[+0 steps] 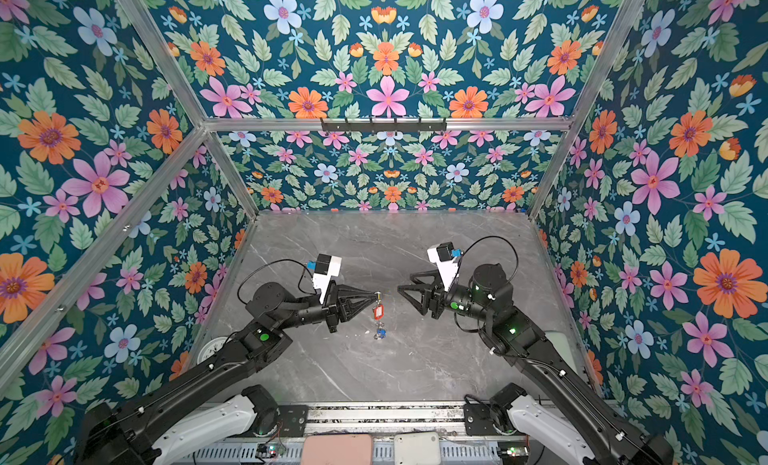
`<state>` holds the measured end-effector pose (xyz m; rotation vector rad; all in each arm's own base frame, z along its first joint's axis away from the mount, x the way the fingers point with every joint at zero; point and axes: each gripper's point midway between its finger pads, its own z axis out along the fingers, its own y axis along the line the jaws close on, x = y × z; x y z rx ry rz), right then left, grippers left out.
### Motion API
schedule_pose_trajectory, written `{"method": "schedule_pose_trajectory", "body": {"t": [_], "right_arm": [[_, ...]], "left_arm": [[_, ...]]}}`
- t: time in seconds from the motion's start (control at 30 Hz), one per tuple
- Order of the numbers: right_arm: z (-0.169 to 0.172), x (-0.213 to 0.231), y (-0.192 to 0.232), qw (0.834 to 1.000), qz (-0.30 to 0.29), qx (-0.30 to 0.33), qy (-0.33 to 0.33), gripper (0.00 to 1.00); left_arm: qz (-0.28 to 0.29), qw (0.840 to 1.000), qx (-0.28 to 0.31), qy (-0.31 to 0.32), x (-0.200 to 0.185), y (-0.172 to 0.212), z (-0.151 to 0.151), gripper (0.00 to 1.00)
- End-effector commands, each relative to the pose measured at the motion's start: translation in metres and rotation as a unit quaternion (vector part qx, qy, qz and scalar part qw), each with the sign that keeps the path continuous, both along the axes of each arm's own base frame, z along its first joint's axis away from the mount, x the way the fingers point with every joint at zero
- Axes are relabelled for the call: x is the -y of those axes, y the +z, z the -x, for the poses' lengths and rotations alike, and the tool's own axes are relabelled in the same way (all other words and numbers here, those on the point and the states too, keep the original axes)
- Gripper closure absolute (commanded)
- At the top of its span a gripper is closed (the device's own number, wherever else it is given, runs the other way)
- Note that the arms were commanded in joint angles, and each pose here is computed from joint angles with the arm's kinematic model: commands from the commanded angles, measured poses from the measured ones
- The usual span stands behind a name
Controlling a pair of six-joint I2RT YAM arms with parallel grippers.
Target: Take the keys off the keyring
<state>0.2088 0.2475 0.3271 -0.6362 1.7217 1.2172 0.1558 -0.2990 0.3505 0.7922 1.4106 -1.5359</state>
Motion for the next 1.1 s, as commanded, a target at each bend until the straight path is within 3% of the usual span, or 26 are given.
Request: {"method": "schedule_pose_trajectory", "body": {"t": [0.0, 0.23, 0.57, 1.07], "right_arm": [[0.026, -0.011, 0.022, 0.995, -0.04, 0.04, 0.084, 0.43], [0.028, -0.023, 0.04, 0.984, -0.109, 0.04, 0.134, 0.47], [0.036, -0.048, 0.045, 0.978, -0.114, 0.046, 0.169, 0.67], [0.029, -0.052, 0.042, 0.979, -0.116, 0.033, 0.164, 0.91]], "left_arm": [[0.001, 1.0, 0.021, 0.005, 0.0, 0.003, 0.0, 1.0], [0.039, 0.999, 0.02, 0.027, -0.003, 0.009, -0.003, 1.0], [0.082, 0.995, 0.033, 0.037, -0.009, 0.025, -0.001, 1.0], [0.09, 0.994, 0.034, 0.047, -0.013, 0.025, -0.001, 1.0]]}}
